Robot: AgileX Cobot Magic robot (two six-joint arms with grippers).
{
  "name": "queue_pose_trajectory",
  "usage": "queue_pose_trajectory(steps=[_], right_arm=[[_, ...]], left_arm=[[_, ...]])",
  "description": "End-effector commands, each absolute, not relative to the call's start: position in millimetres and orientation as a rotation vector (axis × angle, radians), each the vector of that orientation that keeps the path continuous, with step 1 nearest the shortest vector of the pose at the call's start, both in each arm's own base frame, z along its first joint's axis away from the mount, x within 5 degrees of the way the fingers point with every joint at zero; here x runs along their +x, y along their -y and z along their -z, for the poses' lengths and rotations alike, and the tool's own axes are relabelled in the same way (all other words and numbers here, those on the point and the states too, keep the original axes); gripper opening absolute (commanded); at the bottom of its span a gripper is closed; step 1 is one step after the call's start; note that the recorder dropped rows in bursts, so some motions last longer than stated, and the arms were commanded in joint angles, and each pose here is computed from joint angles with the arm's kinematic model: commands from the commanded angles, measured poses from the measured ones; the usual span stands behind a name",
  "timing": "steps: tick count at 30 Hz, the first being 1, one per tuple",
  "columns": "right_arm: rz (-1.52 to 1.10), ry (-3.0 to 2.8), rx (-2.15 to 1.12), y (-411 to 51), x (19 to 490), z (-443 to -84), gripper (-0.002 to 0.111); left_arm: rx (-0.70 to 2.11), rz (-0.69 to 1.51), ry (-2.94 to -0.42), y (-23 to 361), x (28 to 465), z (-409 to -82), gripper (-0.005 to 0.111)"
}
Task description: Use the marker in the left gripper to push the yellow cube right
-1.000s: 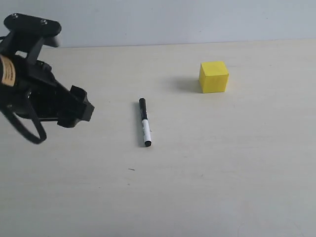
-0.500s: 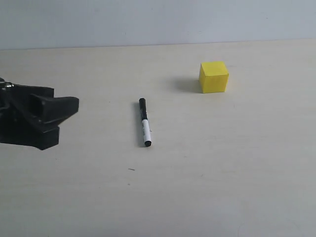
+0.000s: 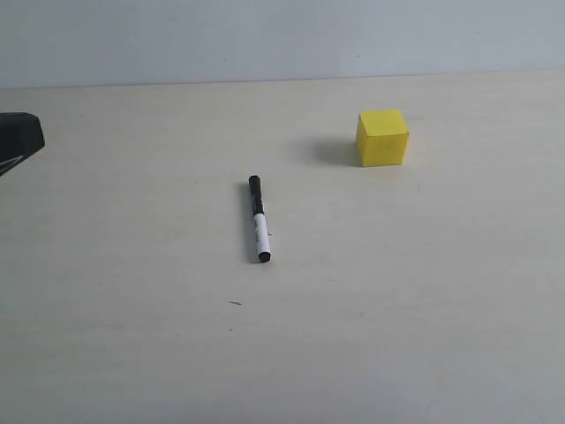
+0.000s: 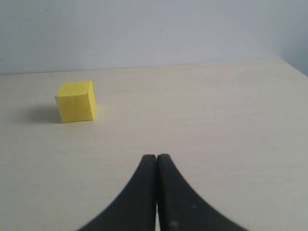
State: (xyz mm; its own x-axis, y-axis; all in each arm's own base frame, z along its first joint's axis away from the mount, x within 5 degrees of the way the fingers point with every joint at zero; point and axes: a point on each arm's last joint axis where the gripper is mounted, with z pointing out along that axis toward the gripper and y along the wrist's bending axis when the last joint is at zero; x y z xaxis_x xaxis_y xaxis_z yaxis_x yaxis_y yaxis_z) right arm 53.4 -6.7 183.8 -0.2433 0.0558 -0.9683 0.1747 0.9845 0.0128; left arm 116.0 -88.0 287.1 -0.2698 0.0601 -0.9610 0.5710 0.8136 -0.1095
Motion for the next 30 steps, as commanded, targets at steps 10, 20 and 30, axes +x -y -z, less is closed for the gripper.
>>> queue_pose_trajectory(steps=[10, 20, 30], right_arm=[[0.114, -1.807, 0.167, 6.8, 53.5, -183.4, 0.0], [0.113, -1.819, 0.165, 6.6, 53.3, -182.4, 0.0], [0.114, -1.816, 0.165, 6.7, 53.3, -182.6, 0.0]], left_arm=[[0.486, 0.521, -1.806, 86.4, 114.6, -284.9, 0.0], [0.486, 0.521, -1.806, 86.4, 114.6, -284.9, 0.0], [0.486, 0.521, -1.806, 86.4, 114.6, -284.9, 0.0]])
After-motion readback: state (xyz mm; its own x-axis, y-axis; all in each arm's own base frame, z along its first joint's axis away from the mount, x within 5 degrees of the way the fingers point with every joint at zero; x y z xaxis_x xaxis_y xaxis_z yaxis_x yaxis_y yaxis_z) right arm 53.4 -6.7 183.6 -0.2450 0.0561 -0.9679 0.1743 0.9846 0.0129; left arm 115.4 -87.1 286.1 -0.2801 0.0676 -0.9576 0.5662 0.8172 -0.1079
